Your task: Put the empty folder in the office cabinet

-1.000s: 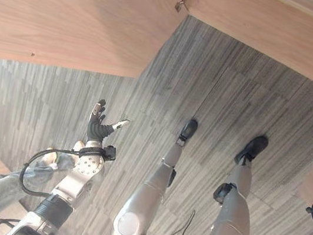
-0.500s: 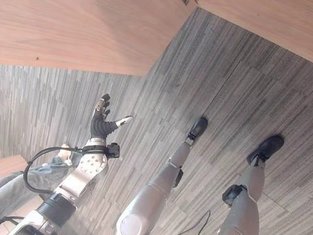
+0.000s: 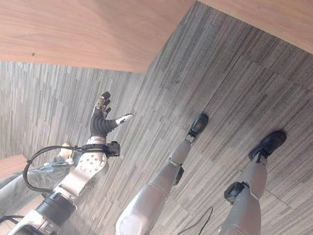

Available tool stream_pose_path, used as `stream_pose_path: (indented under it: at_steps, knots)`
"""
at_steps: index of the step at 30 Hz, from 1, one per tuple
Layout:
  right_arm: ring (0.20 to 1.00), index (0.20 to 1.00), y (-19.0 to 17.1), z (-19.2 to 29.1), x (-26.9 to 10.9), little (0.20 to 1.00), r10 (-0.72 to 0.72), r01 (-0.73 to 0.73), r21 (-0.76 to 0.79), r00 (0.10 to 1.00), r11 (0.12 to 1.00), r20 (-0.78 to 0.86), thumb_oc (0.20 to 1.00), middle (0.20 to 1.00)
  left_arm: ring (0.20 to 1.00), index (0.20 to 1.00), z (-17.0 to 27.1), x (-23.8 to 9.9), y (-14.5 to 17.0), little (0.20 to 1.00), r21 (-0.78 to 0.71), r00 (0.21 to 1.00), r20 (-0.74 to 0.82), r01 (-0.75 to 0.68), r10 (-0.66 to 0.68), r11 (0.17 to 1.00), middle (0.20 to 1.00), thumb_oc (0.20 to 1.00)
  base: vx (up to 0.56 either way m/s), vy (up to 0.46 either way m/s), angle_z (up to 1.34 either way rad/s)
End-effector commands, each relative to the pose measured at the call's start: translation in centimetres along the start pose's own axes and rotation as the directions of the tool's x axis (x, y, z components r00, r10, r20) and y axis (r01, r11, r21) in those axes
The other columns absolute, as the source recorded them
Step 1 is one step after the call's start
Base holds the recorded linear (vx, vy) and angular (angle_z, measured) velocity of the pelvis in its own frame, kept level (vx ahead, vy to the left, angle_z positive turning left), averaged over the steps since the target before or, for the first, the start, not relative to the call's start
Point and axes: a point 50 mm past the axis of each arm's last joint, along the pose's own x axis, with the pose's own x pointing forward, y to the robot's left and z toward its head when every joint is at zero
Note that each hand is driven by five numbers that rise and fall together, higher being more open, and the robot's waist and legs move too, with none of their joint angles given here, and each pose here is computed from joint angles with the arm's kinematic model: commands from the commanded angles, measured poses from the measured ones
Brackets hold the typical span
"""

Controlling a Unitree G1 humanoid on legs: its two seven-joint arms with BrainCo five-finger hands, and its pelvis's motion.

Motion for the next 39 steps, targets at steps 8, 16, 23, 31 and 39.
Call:
stream_pose_path:
  at_steps: [8,16,23,31,39]
  knots:
    - [0.2,0.2,0.1,-0.7,-0.9,0.2,0.165,-0.146,-0.134,0.976,0.98,0.144,0.2,0.2,1.0,1.0,-0.3,-1.7,1.3,1.0,0.037,1.0,0.0,-0.01,0.01,0.999,1.0,1.0,0.0,0.0,0.0]
    - [0.2,0.2,1.7,0.4,-1.0,0.2,0.317,-0.275,-0.235,0.934,0.932,0.163,0.2,0.2,1.0,1.0,0.2,-2.0,1.7,1.0,0.02,1.0,0.022,0.004,-0.005,1.0,1.0,1.0,0.0,0.0,0.0]
    - [0.2,0.2,1.4,1.7,-0.4,0.2,0.262,-0.219,-0.216,0.945,0.952,0.198,0.2,0.2,1.0,1.0,0.3,-2.2,1.7,1.0,0.017,1.0,0.021,0.007,-0.008,1.0,1.0,1.0,0.01,0.006,-0.02]
    - [0.2,0.2,0.7,3.0,-0.4,0.2,0.133,-0.11,-0.1,0.953,0.989,0.272,0.2,0.2,1.0,1.0,-0.2,-2.5,1.3,1.0,0.036,1.0,0.003,0.007,-0.007,0.999,1.0,1.0,0.03,-0.007,0.01]
    - [0.2,0.2,1.7,3.4,-1.0,0.2,0.181,-0.139,-0.157,0.936,0.978,0.301,0.2,0.2,1.0,1.0,-0.3,-2.5,1.2,1.0,0.046,1.0,0.004,0.02,-0.02,0.999,1.0,1.0,0.04,-0.018,0.01]
